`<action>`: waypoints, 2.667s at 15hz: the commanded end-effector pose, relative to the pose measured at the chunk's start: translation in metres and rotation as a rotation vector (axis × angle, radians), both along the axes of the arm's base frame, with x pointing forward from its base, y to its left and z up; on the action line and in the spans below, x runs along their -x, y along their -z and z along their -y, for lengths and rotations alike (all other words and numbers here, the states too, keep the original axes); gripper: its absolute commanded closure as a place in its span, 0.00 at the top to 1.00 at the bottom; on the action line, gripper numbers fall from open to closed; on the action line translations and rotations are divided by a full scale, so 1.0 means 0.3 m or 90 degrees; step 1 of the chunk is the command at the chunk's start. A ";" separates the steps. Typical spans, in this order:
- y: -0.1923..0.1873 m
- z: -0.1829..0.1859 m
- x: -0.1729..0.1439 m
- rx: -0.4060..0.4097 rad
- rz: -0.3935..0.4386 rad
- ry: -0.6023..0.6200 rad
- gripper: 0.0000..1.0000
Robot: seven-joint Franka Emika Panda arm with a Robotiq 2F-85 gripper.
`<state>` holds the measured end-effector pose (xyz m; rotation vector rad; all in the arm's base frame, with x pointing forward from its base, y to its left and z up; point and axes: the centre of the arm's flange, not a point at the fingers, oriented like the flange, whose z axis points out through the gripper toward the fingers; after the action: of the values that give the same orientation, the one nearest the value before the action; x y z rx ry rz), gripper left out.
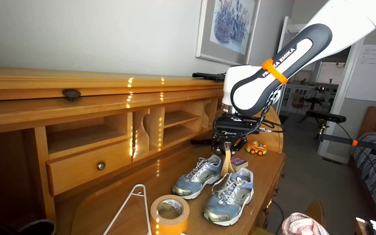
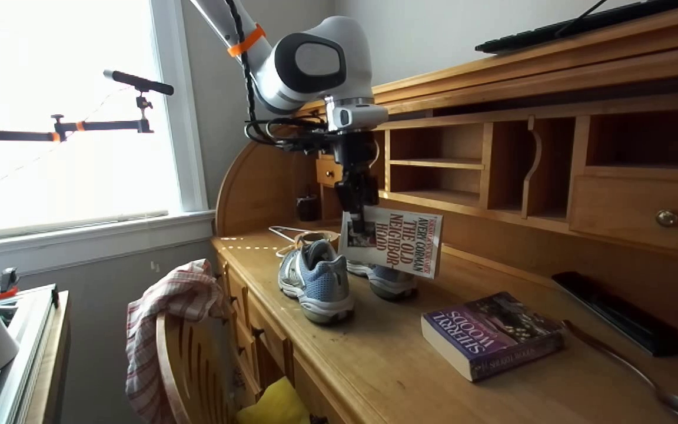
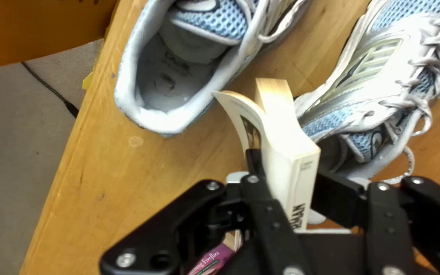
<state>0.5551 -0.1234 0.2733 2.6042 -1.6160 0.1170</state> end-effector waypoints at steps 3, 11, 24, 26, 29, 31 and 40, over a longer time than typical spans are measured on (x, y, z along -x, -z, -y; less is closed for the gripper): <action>0.033 -0.016 -0.014 -0.028 0.021 0.097 0.06; -0.012 0.001 0.005 -0.054 0.039 0.162 0.06; 0.090 -0.151 -0.061 -0.049 0.004 0.161 0.06; 0.107 -0.175 -0.081 -0.048 0.004 0.167 0.06; 0.120 -0.203 -0.109 -0.051 0.009 0.180 0.06; 0.121 -0.220 -0.124 -0.051 0.013 0.184 0.06; 0.117 -0.271 -0.148 -0.056 0.022 0.196 0.06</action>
<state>0.5924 -0.0520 0.2408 2.3958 -2.0178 0.0632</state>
